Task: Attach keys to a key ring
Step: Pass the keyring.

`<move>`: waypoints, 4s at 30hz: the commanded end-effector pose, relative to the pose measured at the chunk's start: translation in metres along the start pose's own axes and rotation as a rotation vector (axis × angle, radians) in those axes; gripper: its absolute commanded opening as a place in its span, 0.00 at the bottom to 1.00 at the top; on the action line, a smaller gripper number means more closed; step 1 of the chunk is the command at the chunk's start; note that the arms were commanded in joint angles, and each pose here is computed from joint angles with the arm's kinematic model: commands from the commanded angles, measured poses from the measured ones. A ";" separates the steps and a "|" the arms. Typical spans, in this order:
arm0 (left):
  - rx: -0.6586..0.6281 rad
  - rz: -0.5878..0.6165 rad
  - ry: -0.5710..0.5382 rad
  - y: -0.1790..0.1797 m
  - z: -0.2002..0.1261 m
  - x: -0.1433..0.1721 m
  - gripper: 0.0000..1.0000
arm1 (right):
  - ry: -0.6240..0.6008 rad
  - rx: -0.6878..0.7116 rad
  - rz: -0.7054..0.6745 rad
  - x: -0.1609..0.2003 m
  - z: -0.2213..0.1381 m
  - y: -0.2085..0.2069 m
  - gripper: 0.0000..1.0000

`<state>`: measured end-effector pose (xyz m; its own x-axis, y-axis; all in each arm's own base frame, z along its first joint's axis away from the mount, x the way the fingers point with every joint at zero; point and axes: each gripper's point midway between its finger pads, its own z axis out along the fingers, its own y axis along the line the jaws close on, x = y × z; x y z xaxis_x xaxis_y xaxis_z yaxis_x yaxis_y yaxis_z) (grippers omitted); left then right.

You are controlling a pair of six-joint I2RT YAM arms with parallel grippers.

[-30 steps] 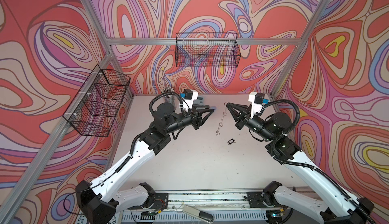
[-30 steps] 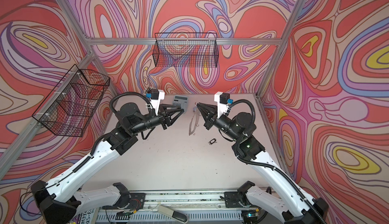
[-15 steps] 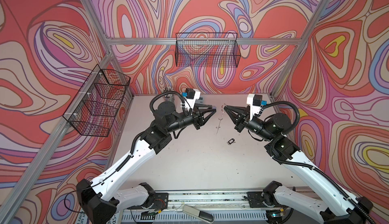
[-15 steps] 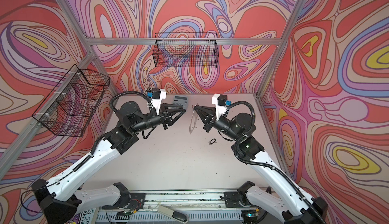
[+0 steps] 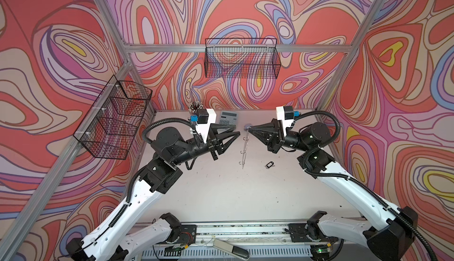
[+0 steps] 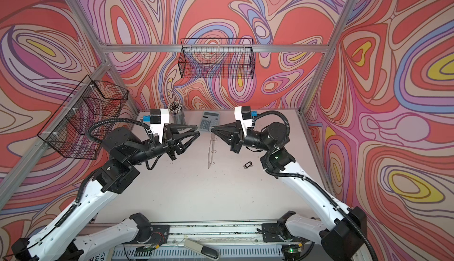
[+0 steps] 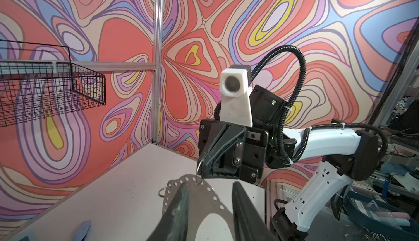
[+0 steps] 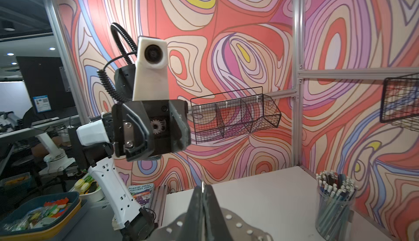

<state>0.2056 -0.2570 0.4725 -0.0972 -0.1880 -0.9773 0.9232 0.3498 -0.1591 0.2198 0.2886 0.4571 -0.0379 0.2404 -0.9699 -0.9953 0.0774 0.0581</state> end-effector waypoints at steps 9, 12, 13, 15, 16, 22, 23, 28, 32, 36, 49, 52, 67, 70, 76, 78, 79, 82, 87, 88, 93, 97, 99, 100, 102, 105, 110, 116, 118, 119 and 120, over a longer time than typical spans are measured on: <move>0.088 -0.029 0.052 0.005 -0.005 0.012 0.35 | -0.004 -0.147 -0.072 -0.018 0.006 0.024 0.00; 0.101 -0.035 0.051 0.005 -0.003 0.012 0.34 | 0.005 -0.138 -0.072 -0.016 0.006 0.023 0.00; 0.106 -0.040 0.051 0.005 -0.002 0.013 0.34 | 0.006 -0.133 -0.072 -0.015 0.006 0.022 0.00; 0.112 -0.046 0.050 0.005 -0.001 0.013 0.34 | 0.008 -0.127 -0.066 -0.014 0.006 0.021 0.00; 0.117 -0.045 0.048 0.005 -0.001 0.013 0.34 | 0.007 -0.123 -0.063 -0.015 0.006 0.020 0.00; 0.179 -0.061 0.025 -0.001 0.005 0.004 0.33 | -0.006 -0.064 0.009 -0.014 0.010 0.004 0.00; 0.185 -0.066 0.020 0.000 0.006 0.002 0.33 | -0.015 -0.056 0.026 -0.014 0.010 0.002 0.00; 0.234 -0.105 -0.011 0.005 0.014 -0.006 0.30 | -0.044 -0.003 0.079 -0.016 0.010 -0.009 0.00; 0.267 -0.149 -0.028 0.014 0.020 -0.009 0.31 | -0.068 0.009 0.098 -0.021 0.008 -0.010 0.00; 0.293 -0.162 -0.026 0.014 0.024 -0.011 0.28 | -0.072 0.008 0.106 -0.022 0.008 -0.010 0.00; 0.325 -0.162 -0.043 0.007 0.021 -0.018 0.24 | -0.062 0.016 0.131 -0.015 0.009 -0.015 0.00; 0.344 -0.175 -0.039 0.006 0.023 -0.018 0.24 | -0.060 0.013 0.134 -0.014 0.010 -0.016 0.00; 0.301 -0.179 0.006 0.014 0.025 -0.005 0.22 | -0.066 -0.028 0.136 -0.015 0.014 -0.015 0.00; 0.232 -0.157 0.003 0.022 0.024 -0.002 0.22 | -0.062 -0.032 0.133 -0.015 0.015 -0.015 0.00; 0.134 -0.110 -0.009 0.030 0.018 -0.003 0.22 | -0.044 -0.053 0.123 -0.008 0.019 -0.019 0.00; 0.116 -0.108 -0.005 0.034 0.017 -0.002 0.22 | -0.044 -0.072 0.120 -0.007 0.022 -0.020 0.00; 0.115 -0.112 -0.003 0.035 0.016 -0.001 0.22 | -0.046 -0.078 0.116 -0.008 0.022 -0.019 0.00; 0.119 -0.127 0.008 0.038 0.018 0.002 0.22 | -0.050 -0.084 0.111 -0.009 0.024 -0.022 0.00; 0.181 -0.156 0.027 0.032 0.021 0.004 0.22 | -0.058 -0.101 0.118 -0.010 0.025 -0.022 0.00; 0.187 -0.160 0.030 0.031 0.021 0.005 0.21 | -0.060 -0.102 0.120 -0.011 0.025 -0.022 0.00; 0.151 -0.154 0.044 0.036 0.021 0.010 0.20 | -0.057 -0.096 0.120 -0.010 0.025 -0.022 0.00; 0.109 -0.142 0.051 0.042 0.019 0.013 0.21 | -0.055 -0.083 0.110 -0.012 0.024 -0.023 0.00; 0.090 -0.142 0.054 0.046 0.019 0.015 0.21 | -0.056 -0.084 0.107 -0.013 0.023 -0.021 0.00; 0.092 -0.144 0.055 0.046 0.019 0.016 0.21 | -0.055 -0.083 0.108 -0.012 0.023 -0.022 0.00; 0.086 -0.153 0.051 0.049 0.020 0.016 0.21 | -0.052 -0.084 0.110 -0.011 0.023 -0.022 0.00; 0.093 -0.150 0.036 0.047 0.019 0.012 0.21 | -0.049 -0.081 0.115 -0.009 0.023 -0.022 0.00; 0.158 -0.151 0.037 0.036 0.020 0.007 0.13 | -0.048 -0.072 0.110 -0.008 0.022 -0.022 0.00; 0.225 -0.162 0.055 0.026 0.019 0.010 0.09 | -0.047 -0.070 0.113 -0.007 0.022 -0.025 0.00; 0.244 -0.156 0.053 0.022 0.017 0.008 0.03 | -0.044 -0.072 0.119 -0.006 0.022 -0.027 0.00; 0.256 -0.156 0.054 0.020 0.016 0.008 0.00 | -0.046 -0.077 0.119 -0.006 0.022 -0.027 0.00; 0.267 -0.156 0.053 0.018 0.015 0.007 0.00 | -0.045 -0.081 0.121 -0.005 0.022 -0.028 0.00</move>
<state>0.2439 -0.2671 0.4489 -0.3018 -0.1646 -0.9391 0.9350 0.1414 -0.3252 0.2517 0.3116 0.4512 -0.1958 0.2581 -0.9461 -0.9804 -0.0302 0.1947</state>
